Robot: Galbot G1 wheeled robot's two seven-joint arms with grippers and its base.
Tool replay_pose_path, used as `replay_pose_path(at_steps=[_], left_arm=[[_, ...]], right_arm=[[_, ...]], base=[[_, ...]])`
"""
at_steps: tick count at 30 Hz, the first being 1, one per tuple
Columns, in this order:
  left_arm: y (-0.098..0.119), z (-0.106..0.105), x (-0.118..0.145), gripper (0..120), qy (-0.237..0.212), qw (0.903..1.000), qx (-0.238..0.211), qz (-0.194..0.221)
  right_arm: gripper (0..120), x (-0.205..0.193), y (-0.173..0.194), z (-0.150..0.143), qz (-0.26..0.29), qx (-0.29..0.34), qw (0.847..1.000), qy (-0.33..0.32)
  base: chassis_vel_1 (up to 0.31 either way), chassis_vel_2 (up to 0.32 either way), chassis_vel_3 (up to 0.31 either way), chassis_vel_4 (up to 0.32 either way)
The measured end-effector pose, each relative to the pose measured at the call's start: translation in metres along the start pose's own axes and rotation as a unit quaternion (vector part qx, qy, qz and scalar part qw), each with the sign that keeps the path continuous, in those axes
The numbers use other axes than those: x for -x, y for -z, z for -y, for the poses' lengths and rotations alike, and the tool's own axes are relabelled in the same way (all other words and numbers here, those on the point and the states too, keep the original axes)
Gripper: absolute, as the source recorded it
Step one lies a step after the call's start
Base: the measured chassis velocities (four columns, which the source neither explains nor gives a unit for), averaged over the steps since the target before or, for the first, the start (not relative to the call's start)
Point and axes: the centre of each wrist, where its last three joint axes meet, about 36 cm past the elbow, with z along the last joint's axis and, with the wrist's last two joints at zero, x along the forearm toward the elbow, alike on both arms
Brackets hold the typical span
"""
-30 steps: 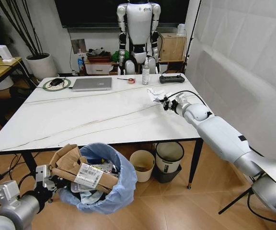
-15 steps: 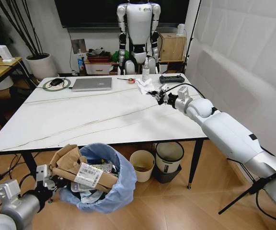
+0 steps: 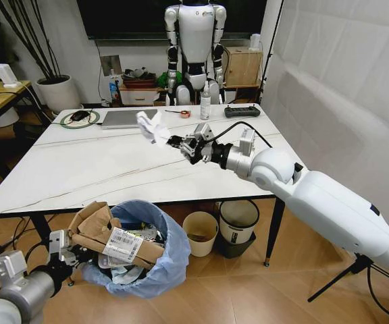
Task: Pick up the trash bin and place the trash from the table into it.
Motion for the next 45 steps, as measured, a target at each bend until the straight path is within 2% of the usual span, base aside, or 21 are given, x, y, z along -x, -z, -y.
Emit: replay_pose_path(at_steps=[11,17,32,45], left_arm=[[0.004,0.002,-0.002,0,-0.002,1.0000,0.000,0.005],[0.004,0.003,-0.003,0,-0.002,1.0000,-0.001,0.007],[0.004,0.006,-0.005,0,-0.006,0.9999,-0.002,0.011],[0.003,0.006,-0.005,0,-0.005,0.9999,-0.002,0.010]], right_arm=[[0,0.016,0.004,-0.070,0.016,0.069,0.995,0.074],[0,0.022,-0.001,-0.090,0.014,0.093,0.991,0.091],[0,0.027,-0.051,-0.097,-0.017,0.130,0.989,0.075],[0,0.024,-0.063,-0.104,-0.027,0.137,0.987,0.076]], base=[[0.000,0.000,0.000,0.000],[0.000,0.000,0.000,0.000],[0.000,0.000,0.000,0.000],[0.000,0.000,0.000,0.000]])
